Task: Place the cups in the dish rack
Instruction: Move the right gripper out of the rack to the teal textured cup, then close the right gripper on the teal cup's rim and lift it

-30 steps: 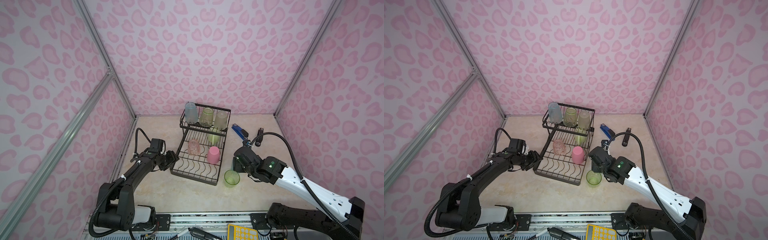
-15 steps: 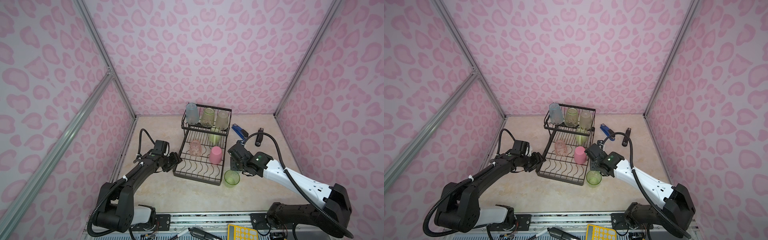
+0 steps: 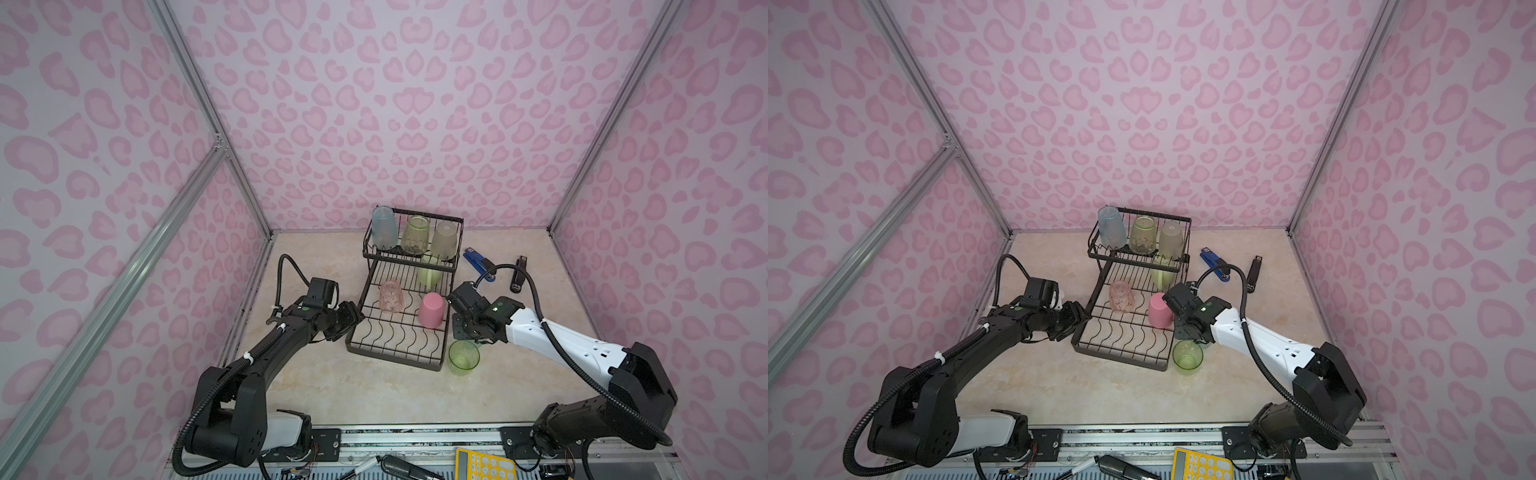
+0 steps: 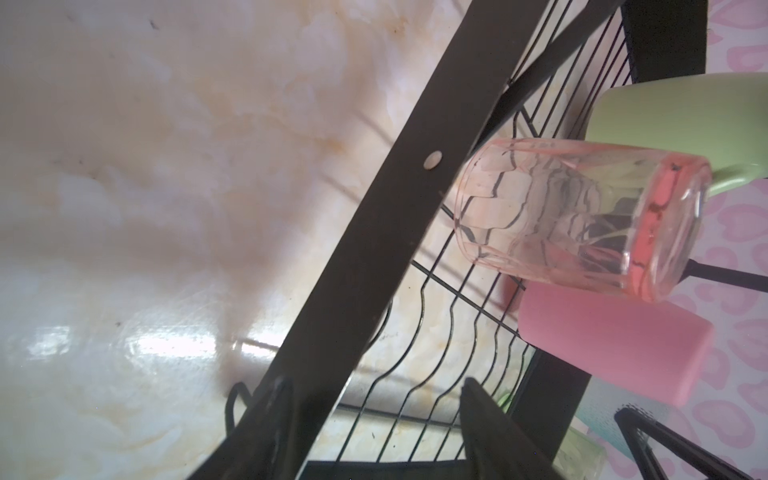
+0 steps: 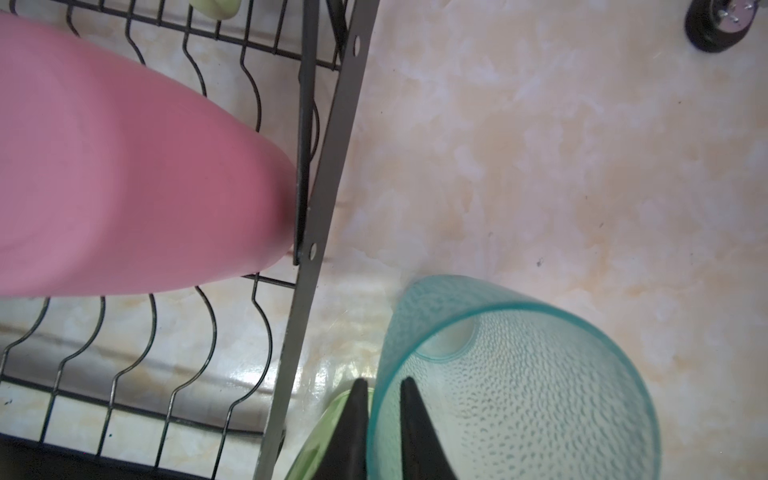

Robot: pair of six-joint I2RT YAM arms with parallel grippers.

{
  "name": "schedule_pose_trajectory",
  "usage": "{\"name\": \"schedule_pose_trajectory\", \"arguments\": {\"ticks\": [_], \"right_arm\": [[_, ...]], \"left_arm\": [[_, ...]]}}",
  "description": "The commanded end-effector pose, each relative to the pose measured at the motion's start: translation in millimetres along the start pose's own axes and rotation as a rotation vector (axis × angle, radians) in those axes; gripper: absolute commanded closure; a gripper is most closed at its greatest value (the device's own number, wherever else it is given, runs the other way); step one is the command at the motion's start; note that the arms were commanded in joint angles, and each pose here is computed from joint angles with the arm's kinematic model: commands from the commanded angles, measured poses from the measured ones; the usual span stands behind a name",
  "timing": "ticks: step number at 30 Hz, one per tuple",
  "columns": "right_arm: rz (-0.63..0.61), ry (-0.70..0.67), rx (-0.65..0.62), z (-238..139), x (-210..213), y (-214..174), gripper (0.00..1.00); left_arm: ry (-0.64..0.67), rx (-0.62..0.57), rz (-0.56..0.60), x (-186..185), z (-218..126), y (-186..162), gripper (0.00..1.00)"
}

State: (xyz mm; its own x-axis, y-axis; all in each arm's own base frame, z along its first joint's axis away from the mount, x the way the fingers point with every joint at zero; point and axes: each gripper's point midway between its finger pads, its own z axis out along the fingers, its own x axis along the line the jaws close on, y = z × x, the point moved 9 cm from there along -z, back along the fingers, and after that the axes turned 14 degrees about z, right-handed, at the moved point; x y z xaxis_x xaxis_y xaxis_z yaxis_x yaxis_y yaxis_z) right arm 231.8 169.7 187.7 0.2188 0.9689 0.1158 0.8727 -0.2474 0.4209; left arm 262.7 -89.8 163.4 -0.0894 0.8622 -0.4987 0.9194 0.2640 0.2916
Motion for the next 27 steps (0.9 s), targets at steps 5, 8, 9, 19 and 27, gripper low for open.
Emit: {"name": "schedule_pose_trajectory", "arguments": {"ticks": [5,8,9,19,27], "right_arm": [[0.002,-0.009,-0.046,-16.9,-10.0,7.0,1.0],[0.012,-0.009,-0.08,-31.2,-17.6,13.7,1.0],[0.013,-0.014,-0.094,-37.4,-20.7,15.7,1.0],[0.01,0.109,-0.234,-101.8,-36.0,29.3,1.0],[-0.049,0.502,-0.322,-169.8,-12.0,31.9,1.0]], "left_arm": [[0.023,-0.031,0.026,-5.6,-10.3,9.6,0.29],[0.012,-0.033,0.028,-9.2,-12.6,13.5,0.27],[0.004,-0.035,0.029,-10.9,-13.8,14.6,0.26],[-0.087,-0.098,0.023,-28.2,-43.3,26.2,0.12],[-0.227,-0.12,-0.008,-45.1,-78.7,33.9,0.11]]}}
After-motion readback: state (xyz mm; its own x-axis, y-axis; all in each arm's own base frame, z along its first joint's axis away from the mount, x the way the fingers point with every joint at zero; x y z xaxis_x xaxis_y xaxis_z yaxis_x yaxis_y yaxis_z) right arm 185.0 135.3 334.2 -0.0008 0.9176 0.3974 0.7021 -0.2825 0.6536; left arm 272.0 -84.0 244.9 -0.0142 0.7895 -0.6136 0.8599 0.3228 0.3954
